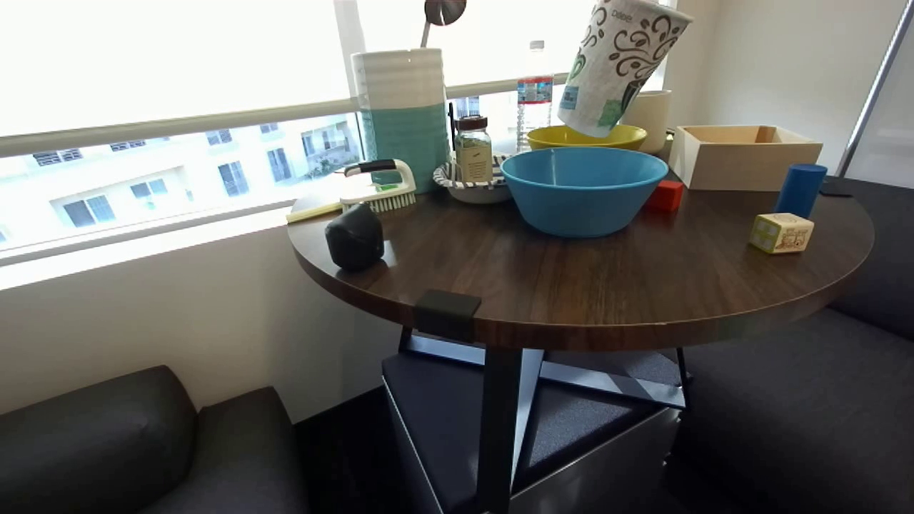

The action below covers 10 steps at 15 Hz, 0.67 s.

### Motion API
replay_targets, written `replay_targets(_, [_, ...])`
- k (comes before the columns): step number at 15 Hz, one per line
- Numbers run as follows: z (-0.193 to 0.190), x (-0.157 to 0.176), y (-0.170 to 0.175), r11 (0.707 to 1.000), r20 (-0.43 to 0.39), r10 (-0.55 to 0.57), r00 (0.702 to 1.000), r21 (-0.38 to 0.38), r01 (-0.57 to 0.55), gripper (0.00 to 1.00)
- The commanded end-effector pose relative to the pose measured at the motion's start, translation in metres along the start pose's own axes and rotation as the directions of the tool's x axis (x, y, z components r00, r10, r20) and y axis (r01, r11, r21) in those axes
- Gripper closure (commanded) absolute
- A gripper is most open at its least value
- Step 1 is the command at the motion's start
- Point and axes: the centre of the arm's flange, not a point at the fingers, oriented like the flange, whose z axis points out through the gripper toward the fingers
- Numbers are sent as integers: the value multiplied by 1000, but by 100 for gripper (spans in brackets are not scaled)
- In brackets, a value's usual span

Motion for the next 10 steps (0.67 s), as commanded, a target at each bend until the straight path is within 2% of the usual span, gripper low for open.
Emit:
replay_targets(1, [0,-2,0,1000,-10,-30,999,7,30,99])
replay_targets(5, [0,-10,-5,984,-140,-173,975,11,176,99])
replay_targets(10, [13,-17,-3,946,-286,-320,903,-42,322,99])
